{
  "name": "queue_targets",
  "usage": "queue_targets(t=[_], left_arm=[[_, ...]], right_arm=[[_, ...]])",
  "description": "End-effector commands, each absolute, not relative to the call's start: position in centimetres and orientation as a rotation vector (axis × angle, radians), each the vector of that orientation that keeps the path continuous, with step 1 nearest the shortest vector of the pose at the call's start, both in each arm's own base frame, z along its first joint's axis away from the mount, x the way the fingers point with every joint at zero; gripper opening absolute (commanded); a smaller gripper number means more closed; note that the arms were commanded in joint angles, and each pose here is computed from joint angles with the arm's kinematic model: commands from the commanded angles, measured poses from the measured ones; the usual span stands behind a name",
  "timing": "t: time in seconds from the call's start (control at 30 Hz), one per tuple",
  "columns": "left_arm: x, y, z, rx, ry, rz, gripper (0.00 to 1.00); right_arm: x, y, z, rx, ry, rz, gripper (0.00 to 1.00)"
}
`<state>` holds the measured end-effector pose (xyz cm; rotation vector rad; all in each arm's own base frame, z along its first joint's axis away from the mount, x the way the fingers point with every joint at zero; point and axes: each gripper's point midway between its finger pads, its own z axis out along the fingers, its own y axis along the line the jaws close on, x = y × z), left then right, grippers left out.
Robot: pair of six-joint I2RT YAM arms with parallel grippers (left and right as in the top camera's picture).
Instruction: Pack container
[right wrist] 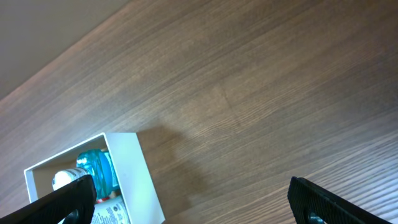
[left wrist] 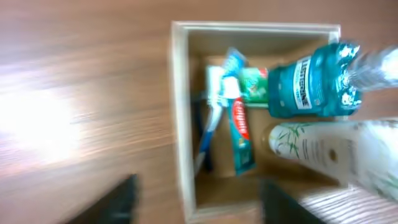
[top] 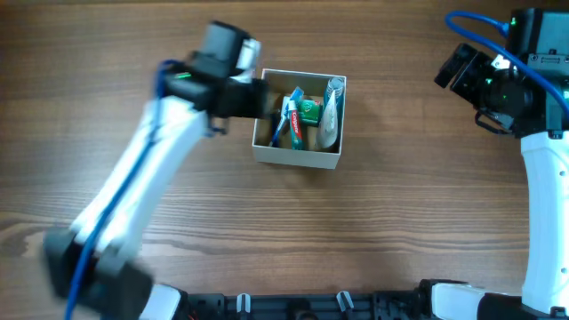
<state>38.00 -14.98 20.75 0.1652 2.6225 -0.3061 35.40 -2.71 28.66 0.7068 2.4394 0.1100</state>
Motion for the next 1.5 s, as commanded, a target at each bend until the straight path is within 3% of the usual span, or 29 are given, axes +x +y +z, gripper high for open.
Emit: queue_targets(t=[0.0,0.23,0.4,0.8,1.13,1.27,1.47], left_arm=[[35.2,-5.9,28.8,-0.141,2.455,-0.104,1.00],[29.4,1.8,31.4,-0.408,2.412,0.000,1.00],[27.7,4.0,31.8,-0.503,2.396,0.035,1.00],[27.7,4.2,31.8,-0.510,2.394,0.038,1.00],[27.7,4.2,31.8,-0.510,2.394,0.038,1.00],[27.7,4.2,31.8,-0.510,2.394,0.038,1.00],[27.7,4.2,31.8,-0.510,2.394,0.038,1.00]], right_arm=[[35.7,-2.7,28.6,0.710,2.442,0.116,1.00],[35.7,-2.7,28.6,0.710,2.442,0.115,1.00],[35.7,-2.7,28.6,0.710,2.442,0.115,1.00],[35.2,-2.7,29.5,0.703,2.416,0.123,1.00],[30.1,-5.0,36.1,0.708,2.136,0.008,1.00],[29.7,-4.4,37.9,0.463,1.974,-0.010,1.00],[27.9,-3.6,32.9,0.348,1.878,-0.005,1.00]])
